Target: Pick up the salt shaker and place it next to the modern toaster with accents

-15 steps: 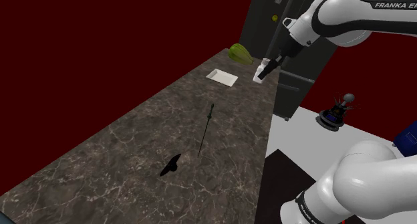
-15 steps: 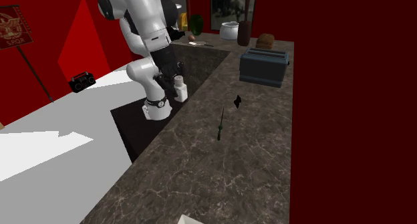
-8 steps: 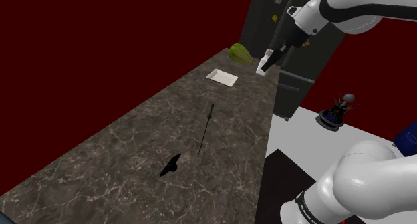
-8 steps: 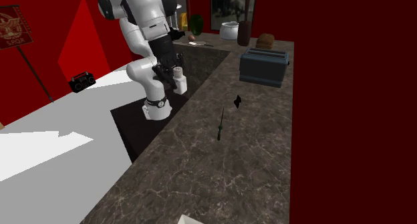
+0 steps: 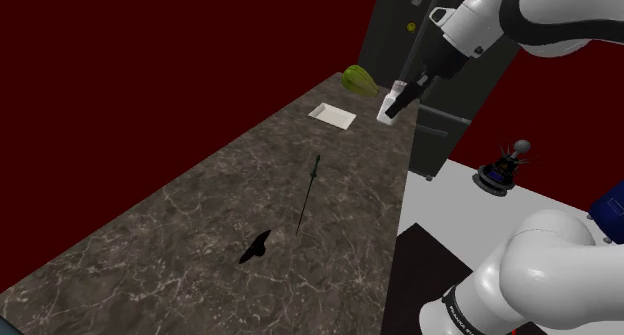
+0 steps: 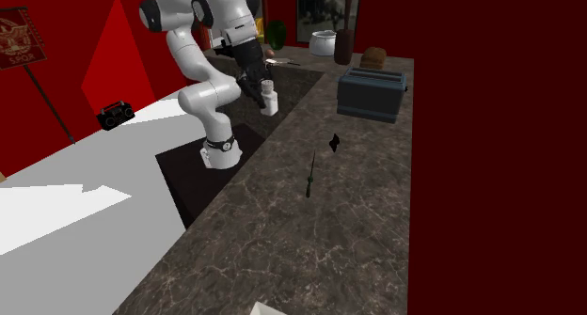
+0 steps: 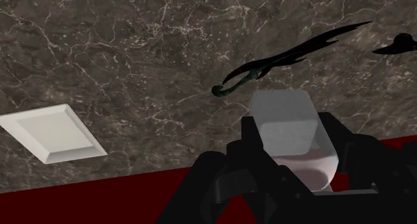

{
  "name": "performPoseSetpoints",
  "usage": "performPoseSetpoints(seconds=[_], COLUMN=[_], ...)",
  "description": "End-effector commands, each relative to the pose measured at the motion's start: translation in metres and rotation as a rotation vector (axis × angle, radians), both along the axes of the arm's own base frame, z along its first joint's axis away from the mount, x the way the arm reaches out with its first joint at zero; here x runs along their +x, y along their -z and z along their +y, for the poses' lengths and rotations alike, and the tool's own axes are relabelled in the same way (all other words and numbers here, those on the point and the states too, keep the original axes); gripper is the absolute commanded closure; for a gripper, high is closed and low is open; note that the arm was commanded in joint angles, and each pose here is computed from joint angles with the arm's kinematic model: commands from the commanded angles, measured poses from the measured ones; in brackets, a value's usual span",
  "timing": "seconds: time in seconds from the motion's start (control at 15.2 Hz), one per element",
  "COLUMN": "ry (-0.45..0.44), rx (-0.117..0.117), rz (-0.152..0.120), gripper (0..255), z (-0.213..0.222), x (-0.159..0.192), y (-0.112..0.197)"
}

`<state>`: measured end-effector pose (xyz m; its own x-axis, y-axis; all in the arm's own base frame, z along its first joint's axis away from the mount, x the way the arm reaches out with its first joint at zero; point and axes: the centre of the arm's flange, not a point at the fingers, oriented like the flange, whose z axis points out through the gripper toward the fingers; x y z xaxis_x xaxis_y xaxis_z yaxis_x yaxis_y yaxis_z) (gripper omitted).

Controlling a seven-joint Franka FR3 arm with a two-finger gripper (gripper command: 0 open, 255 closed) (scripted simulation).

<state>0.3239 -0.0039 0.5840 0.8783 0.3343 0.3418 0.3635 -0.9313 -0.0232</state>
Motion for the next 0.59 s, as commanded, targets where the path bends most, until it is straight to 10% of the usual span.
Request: performPoseSetpoints(seconds=[0.0, 0.53], ry=[0.002, 0.002], rx=[0.000, 0.000], rz=[0.000, 0.000], gripper=[255, 255], z=[0.024, 0.117], x=[-0.012, -0.061], y=[0.000, 0.000])
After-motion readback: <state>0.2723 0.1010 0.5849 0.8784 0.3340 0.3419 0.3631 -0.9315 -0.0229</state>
